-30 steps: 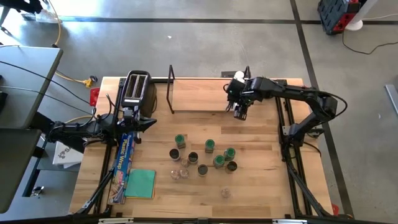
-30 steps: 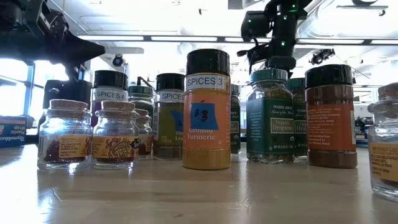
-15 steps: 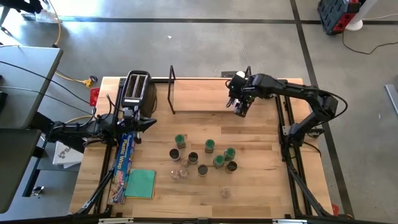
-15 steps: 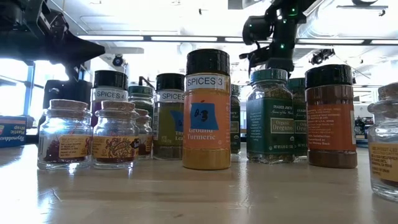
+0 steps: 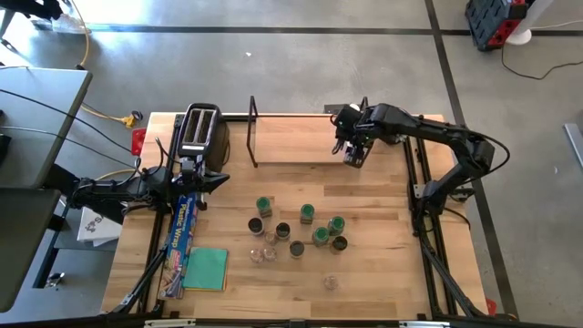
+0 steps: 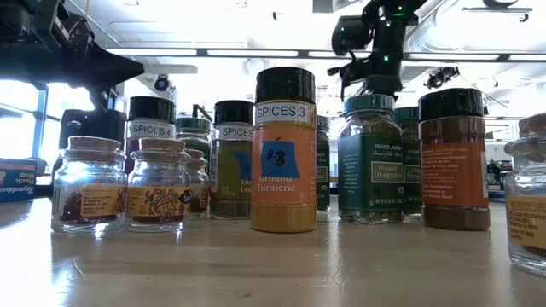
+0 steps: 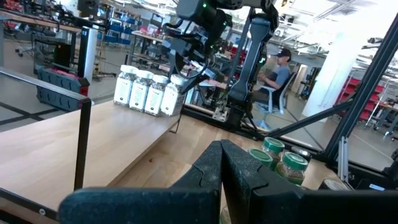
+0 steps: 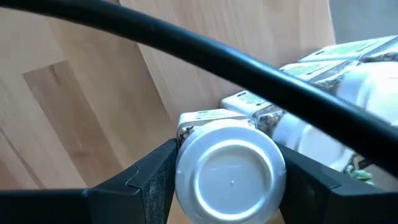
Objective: Shelf spices
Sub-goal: Put the white seasoning bottle on the shelf and align it with the other white seasoning bottles
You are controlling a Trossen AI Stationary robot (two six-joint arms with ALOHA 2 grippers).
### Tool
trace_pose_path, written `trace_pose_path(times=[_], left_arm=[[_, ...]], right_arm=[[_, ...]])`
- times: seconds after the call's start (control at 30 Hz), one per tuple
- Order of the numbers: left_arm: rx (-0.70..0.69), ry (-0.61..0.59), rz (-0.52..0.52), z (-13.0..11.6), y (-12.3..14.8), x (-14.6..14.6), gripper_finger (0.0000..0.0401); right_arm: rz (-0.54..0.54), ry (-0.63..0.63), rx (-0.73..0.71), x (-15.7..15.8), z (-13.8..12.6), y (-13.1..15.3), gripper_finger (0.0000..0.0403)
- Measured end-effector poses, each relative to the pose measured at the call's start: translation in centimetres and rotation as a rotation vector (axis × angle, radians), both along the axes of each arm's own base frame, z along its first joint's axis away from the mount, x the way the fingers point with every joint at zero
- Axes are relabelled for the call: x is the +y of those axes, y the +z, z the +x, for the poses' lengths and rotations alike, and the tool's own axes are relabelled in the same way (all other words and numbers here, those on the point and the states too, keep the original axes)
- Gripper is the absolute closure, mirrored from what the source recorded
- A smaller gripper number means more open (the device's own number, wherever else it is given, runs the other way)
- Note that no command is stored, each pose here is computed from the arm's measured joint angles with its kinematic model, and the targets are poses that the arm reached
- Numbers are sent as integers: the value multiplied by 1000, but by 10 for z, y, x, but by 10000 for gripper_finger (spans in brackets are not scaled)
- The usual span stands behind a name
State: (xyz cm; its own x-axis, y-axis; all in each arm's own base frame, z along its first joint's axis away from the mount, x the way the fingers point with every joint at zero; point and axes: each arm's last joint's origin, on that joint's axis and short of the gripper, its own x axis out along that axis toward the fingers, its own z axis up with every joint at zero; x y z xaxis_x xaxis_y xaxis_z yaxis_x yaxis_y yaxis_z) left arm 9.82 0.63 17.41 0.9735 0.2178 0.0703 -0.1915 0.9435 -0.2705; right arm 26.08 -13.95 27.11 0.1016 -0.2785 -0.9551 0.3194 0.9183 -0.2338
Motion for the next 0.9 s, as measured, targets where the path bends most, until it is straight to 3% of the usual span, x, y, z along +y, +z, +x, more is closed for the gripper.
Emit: trace_pose_path(times=[0.9], left_arm=[[0, 0, 0, 0, 0, 0, 401]], right_arm=[[-3, 83, 55, 1, -3, 4, 178]])
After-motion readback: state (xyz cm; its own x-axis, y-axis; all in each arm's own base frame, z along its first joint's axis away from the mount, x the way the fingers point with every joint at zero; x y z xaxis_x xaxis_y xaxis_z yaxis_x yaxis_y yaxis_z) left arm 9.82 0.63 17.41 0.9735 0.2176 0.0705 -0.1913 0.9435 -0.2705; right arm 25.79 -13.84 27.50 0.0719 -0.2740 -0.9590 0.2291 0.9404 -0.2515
